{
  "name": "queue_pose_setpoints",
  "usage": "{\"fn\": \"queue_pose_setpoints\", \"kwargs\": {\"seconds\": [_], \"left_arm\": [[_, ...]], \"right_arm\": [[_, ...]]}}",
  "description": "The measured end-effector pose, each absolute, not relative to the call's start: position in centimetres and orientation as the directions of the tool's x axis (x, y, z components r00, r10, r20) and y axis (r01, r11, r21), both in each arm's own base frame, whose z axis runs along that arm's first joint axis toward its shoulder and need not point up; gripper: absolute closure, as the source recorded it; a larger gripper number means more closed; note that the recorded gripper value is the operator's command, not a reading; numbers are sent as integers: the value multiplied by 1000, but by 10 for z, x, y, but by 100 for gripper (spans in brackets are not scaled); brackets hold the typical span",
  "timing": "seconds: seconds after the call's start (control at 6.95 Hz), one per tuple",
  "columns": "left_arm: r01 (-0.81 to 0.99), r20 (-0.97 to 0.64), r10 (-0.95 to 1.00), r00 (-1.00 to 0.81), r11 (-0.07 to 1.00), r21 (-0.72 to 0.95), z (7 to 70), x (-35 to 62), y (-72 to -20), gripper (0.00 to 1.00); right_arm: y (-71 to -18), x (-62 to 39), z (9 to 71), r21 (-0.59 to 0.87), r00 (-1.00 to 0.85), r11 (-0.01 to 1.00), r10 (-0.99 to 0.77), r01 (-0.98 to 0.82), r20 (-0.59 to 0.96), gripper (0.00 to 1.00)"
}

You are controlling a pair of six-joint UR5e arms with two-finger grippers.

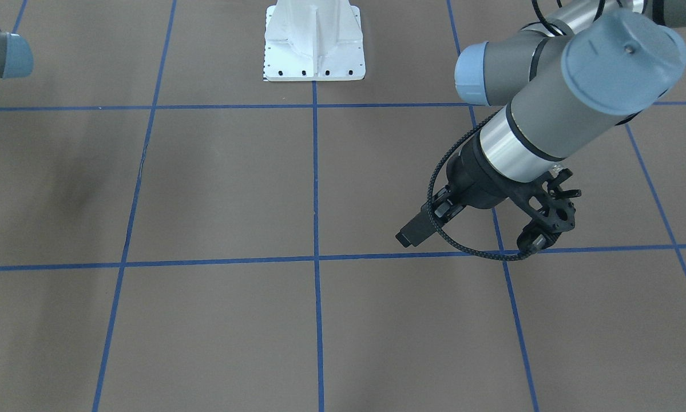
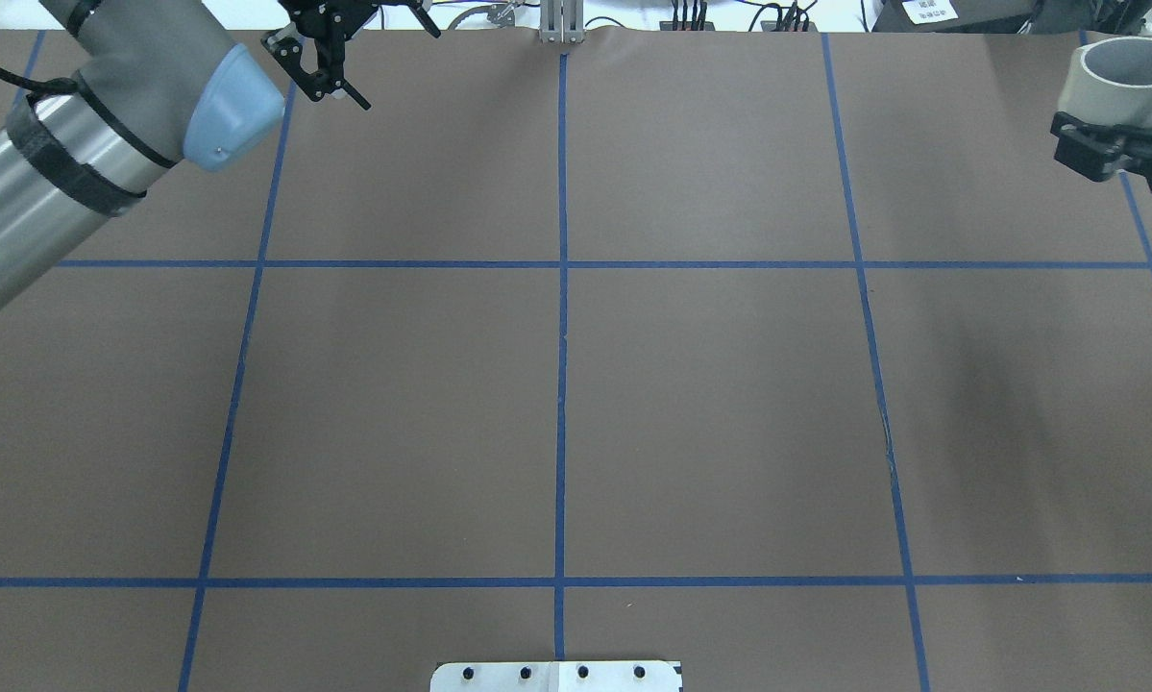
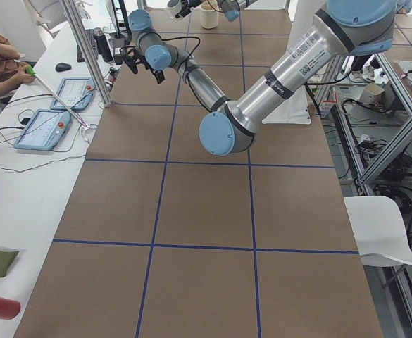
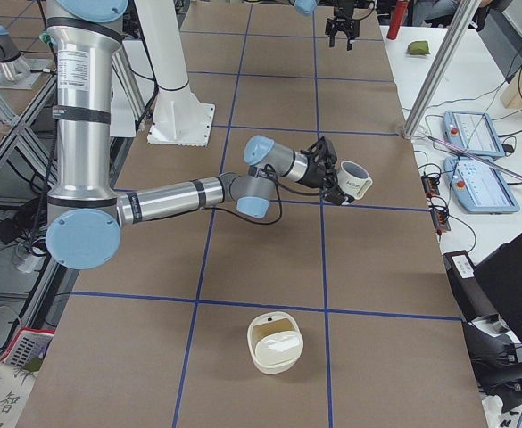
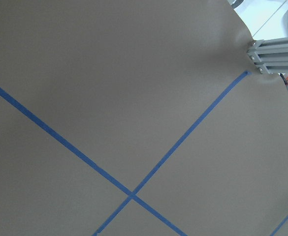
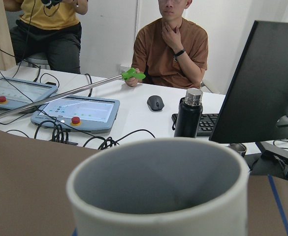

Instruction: Left arm hands cup to right arm to dump lemon

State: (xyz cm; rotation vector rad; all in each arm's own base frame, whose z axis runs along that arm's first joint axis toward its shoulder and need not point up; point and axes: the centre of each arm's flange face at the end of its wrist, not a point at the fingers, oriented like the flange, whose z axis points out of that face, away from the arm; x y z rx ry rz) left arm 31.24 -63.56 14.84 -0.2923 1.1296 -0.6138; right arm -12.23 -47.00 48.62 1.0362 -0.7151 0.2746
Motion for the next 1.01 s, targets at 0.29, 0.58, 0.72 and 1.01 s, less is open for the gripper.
{"fn": "queue_pose_setpoints", "kwargs": {"seconds": [0.29,0.58,0.72,1.01], "left_arm": [[275,-827,-417,376,903,-330,221,282,-601,0],[235,-841,-278,464,954,-186,290,244,-594,0],[224,-840,-247,483,962,-155,307,233,-593,0],[217,-840,-229,492,967,-136,316,225,-589,0]], "right_arm": [[-419,-71,545,624,678,508,-104,-593,728,100],[-381,-23,622,566,617,513,-87,-646,782,100],[-361,-2,656,529,577,512,-78,-677,813,100],[-331,15,681,381,415,511,-51,-770,908,100]]}}
